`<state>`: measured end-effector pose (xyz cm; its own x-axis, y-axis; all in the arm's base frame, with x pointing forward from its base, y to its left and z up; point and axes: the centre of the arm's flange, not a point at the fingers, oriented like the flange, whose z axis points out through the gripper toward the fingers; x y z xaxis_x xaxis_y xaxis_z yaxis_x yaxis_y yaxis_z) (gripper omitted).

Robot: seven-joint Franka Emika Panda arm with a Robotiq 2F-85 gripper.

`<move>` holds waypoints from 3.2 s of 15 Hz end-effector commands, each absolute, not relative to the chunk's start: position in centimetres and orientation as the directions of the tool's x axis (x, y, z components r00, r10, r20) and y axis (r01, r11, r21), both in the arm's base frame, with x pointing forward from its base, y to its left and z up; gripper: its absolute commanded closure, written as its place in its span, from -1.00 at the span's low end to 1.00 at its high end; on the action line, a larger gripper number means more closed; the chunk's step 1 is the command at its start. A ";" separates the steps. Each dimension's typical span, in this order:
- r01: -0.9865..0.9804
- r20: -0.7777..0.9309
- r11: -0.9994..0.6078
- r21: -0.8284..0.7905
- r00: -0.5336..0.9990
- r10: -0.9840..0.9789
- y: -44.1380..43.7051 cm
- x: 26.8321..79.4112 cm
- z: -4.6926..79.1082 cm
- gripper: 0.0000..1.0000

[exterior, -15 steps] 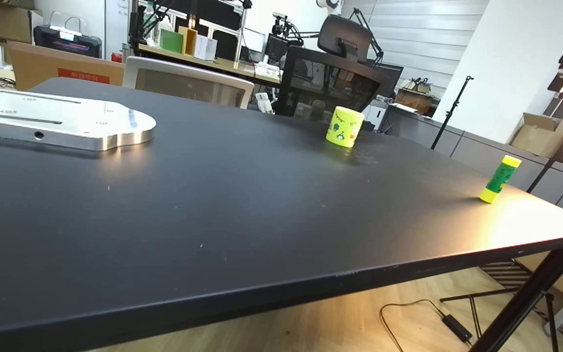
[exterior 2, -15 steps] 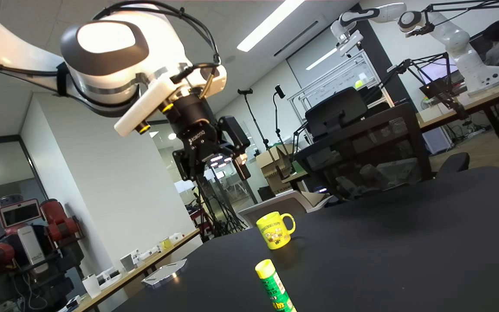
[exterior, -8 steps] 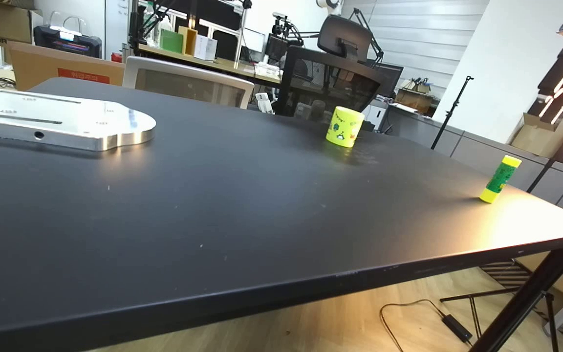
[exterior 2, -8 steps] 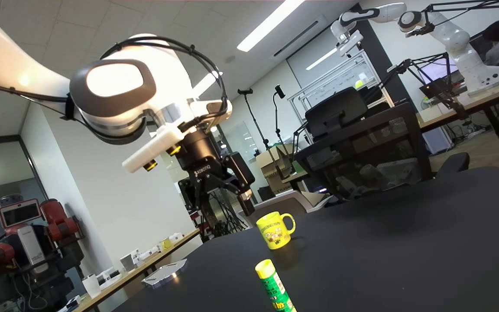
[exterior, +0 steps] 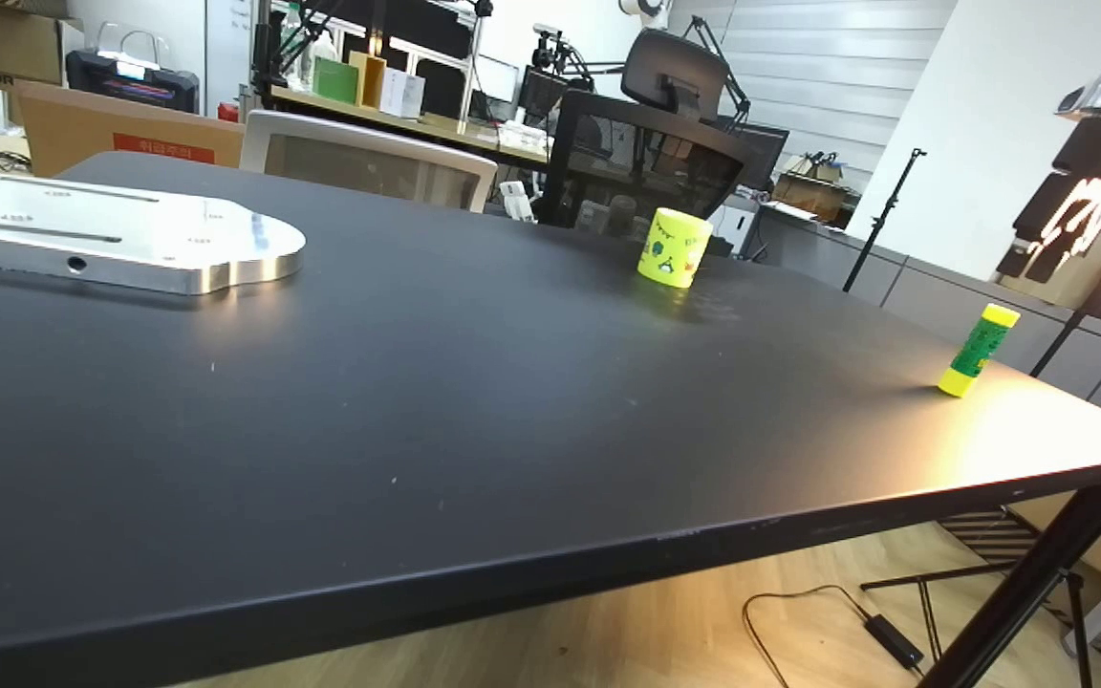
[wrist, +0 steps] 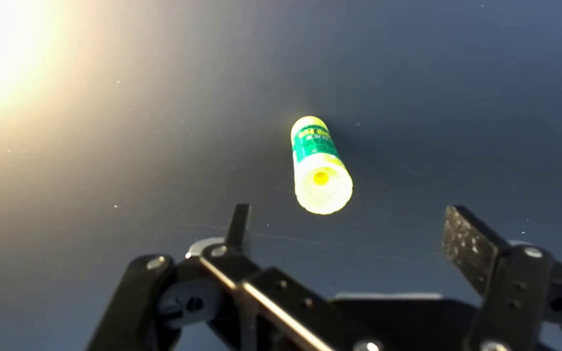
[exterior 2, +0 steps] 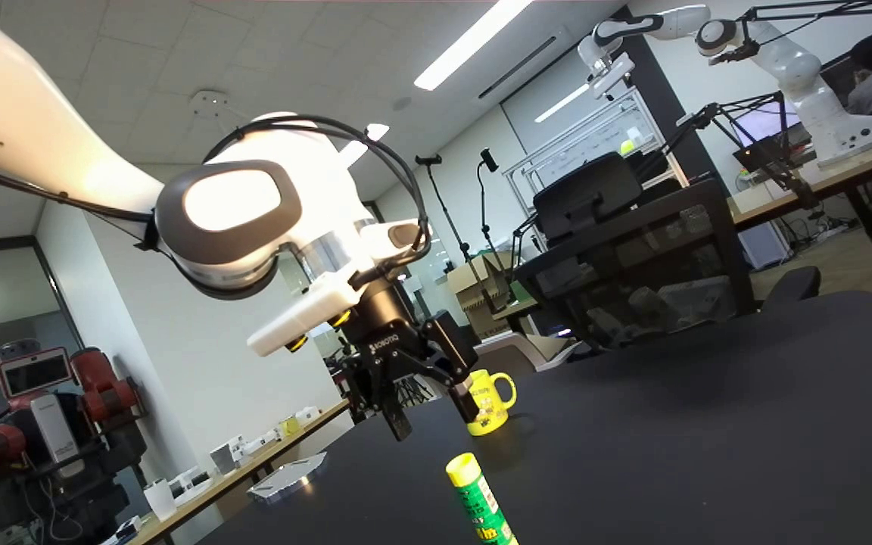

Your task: Put the stick of glue in the mug

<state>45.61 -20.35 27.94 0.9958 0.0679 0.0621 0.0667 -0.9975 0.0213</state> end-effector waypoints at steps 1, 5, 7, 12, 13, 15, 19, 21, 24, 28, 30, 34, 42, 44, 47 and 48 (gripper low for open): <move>0.047 0.055 -0.998 0.030 0.997 0.049 -20.7 45.6 26.0 -1.00; 0.044 0.033 -0.999 0.030 0.998 0.045 -20.9 45.2 24.5 -1.00; 0.042 0.027 -0.999 0.033 0.999 0.043 -21.0 45.1 24.0 -1.00; 0.053 0.002 -0.998 0.016 0.999 0.053 -20.9 44.9 23.0 -0.46; 0.054 -0.002 -0.998 0.014 0.999 0.054 -20.8 44.9 23.0 -0.34; 0.056 -0.008 -0.998 0.008 0.998 0.055 -20.6 44.9 22.9 -0.02; 0.052 -0.026 -0.999 -0.003 0.998 0.052 -20.6 44.8 22.8 0.50; 0.051 -0.030 -0.999 -0.004 0.998 0.051 -20.7 44.7 22.8 0.79; 0.051 -0.025 -0.999 0.002 0.998 0.051 -20.9 44.7 23.0 1.00; 0.052 -0.041 -0.999 -0.005 0.998 0.053 -20.9 44.7 23.0 0.46; 0.056 -0.056 -0.998 -0.008 0.997 0.057 -20.8 44.6 22.9 0.22; 0.066 -0.068 -0.998 -0.006 0.995 0.066 -20.7 44.6 22.7 -0.35; 0.089 0.006 -0.995 0.040 0.996 0.090 -20.6 45.0 22.7 -1.00; 0.101 0.032 -0.993 0.060 0.994 0.103 -20.6 45.1 22.8 -1.00; 0.111 0.035 -0.992 0.059 0.993 0.113 -20.4 45.3 22.8 -0.48; 0.110 0.036 -0.992 0.056 0.993 0.112 -20.4 45.3 22.8 -0.37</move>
<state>45.46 -20.38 23.18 0.9940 0.1056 0.0288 0.1041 -0.9933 0.0496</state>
